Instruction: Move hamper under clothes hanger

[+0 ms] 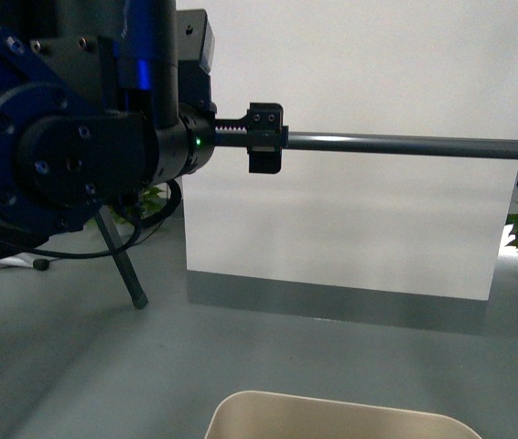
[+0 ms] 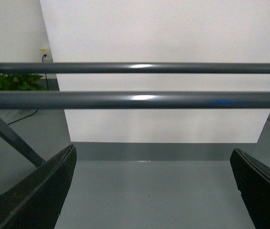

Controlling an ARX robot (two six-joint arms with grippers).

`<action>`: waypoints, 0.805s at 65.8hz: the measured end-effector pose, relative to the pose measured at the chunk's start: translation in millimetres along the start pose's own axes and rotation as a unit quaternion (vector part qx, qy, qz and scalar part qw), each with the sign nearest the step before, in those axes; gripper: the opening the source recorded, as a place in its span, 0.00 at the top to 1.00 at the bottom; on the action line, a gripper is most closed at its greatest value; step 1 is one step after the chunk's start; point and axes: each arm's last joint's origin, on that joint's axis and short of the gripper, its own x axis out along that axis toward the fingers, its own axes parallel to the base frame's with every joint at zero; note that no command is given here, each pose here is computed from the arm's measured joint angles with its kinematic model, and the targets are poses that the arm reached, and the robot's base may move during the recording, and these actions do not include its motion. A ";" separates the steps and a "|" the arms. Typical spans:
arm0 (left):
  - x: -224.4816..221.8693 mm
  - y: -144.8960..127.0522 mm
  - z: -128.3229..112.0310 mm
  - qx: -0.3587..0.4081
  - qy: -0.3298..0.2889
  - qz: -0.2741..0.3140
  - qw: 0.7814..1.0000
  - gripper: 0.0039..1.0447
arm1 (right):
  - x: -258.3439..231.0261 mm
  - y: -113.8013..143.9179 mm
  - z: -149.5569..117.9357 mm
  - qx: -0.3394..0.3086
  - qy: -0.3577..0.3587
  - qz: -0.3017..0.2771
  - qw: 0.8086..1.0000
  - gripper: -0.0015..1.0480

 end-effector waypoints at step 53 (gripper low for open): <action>-84.3 -3.5 16.6 0.008 -0.009 0.037 0.999 0.14 | -77.4 22.8 29.2 -0.012 -0.070 0.007 0.997 0.08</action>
